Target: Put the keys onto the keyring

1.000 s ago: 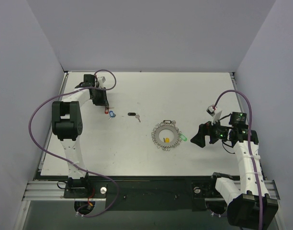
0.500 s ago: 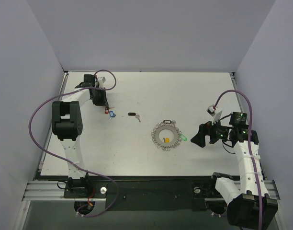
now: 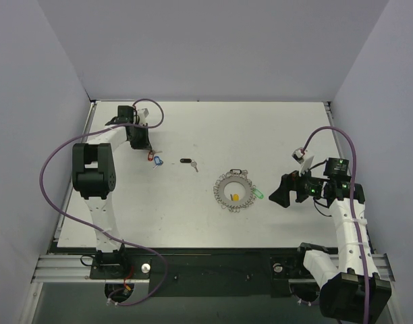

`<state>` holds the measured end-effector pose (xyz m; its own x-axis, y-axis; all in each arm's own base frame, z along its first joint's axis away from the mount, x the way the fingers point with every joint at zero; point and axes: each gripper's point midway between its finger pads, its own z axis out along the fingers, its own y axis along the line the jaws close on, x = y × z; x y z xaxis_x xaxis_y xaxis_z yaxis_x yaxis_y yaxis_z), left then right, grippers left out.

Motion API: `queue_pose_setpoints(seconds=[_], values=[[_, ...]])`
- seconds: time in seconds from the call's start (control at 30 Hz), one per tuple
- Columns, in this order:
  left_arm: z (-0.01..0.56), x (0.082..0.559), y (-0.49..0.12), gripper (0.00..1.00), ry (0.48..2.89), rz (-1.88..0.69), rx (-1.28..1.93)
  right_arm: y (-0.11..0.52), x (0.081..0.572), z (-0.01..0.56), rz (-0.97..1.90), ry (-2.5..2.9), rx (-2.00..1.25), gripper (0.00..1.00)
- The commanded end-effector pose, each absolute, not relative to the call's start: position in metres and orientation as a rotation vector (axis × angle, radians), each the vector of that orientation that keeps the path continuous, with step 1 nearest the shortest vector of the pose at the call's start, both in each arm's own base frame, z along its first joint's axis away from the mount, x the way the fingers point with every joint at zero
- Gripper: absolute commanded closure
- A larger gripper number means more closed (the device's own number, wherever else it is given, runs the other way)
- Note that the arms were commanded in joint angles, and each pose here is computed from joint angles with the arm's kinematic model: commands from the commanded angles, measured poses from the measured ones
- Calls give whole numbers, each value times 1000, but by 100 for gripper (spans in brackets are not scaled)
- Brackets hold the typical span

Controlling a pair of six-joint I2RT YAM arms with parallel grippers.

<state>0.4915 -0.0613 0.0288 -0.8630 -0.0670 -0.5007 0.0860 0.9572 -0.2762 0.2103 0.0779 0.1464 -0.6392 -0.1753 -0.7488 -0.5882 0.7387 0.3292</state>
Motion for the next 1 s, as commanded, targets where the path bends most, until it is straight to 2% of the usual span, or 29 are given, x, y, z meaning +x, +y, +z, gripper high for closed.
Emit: queue_pose_setpoints(seconds=[0.0,0.2,0.43,0.63,0.8,0.97], values=[[80,501,-63,100,2421,-390,70,83,206,151,774,2185,-595,0],[147,492,-64,100,2220,-382,88,83,204,154,767,2174,-617,0],[191,445,-92,100,2105,-487,165,85,197,157,748,2129,-699,0],[235,367,-163,100,1950,-606,439,93,182,179,768,2044,-896,0],[261,280,-243,100,1820,-797,650,102,170,202,886,2046,-951,0],[276,208,-317,100,1690,-1005,744,114,110,210,1067,1920,-1361,2]])
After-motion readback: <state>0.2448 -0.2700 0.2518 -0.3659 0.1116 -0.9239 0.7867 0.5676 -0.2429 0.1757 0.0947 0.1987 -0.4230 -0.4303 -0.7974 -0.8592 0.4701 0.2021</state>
